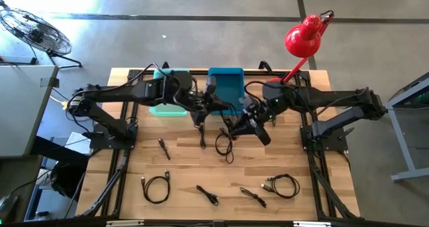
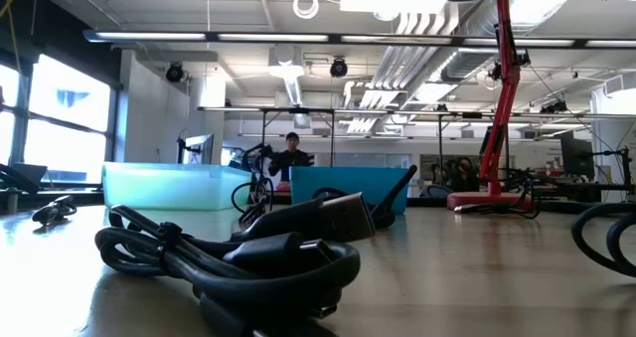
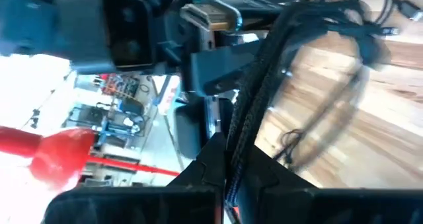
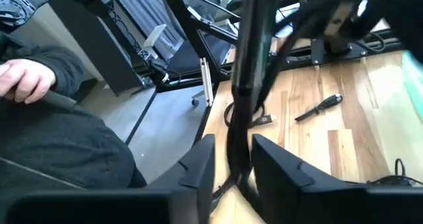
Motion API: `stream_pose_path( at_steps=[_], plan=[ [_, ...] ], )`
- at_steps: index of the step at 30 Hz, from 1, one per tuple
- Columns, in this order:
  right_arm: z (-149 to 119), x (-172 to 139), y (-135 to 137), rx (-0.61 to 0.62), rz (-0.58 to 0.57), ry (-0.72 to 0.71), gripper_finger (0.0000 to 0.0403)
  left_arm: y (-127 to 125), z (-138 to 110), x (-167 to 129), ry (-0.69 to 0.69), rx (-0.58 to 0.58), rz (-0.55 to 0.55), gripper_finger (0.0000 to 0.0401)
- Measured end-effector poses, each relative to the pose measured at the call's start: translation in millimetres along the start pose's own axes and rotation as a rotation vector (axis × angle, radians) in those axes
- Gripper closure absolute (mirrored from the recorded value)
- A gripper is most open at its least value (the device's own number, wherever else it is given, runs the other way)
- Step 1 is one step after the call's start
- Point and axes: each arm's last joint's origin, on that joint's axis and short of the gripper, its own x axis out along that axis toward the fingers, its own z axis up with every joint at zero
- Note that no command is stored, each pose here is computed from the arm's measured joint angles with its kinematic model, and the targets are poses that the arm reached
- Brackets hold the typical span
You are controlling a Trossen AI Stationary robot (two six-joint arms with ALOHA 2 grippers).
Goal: Pick & Place USB Port
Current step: Put the black HDMI cable into the green bin
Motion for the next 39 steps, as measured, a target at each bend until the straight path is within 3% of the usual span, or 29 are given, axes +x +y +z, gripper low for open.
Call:
stream_pose_path(
  at_steps=[7,12,16,23,27,32,39],
  plan=[
    [2.0,-1.8,4.0,-0.018,0.037,-0.015,0.0235,2.1,0.8,-27.4,0.106,-0.020,-0.021,0.0396],
    [9.1,-7.0,9.0,-0.055,0.064,-0.082,0.0208,-1.2,-2.3,-45.5,0.243,-0.053,-0.052,0.0396],
    [11.9,-12.3,12.5,-0.118,0.069,-0.112,0.0202,-8.4,-6.8,-67.3,0.411,-0.115,-0.101,0.0396],
    [13.6,-16.1,11.4,-0.168,0.057,-0.125,0.0201,-31.7,-22.4,-108.9,0.880,-0.178,-0.206,0.0396],
    [13.7,-16.2,11.2,-0.211,0.050,-0.127,0.0202,-39.9,-33.5,-122.7,1.036,-0.268,-0.265,0.0396],
    [14.0,-16.1,10.2,-0.223,0.013,-0.137,0.0202,-39.4,-51.9,-131.2,1.145,-0.374,-0.296,0.0396],
    [13.3,-14.9,12.5,-0.224,0.004,-0.139,0.0201,-31.0,-82.8,-142.9,1.182,-0.528,-0.315,0.0396]
  ],
)
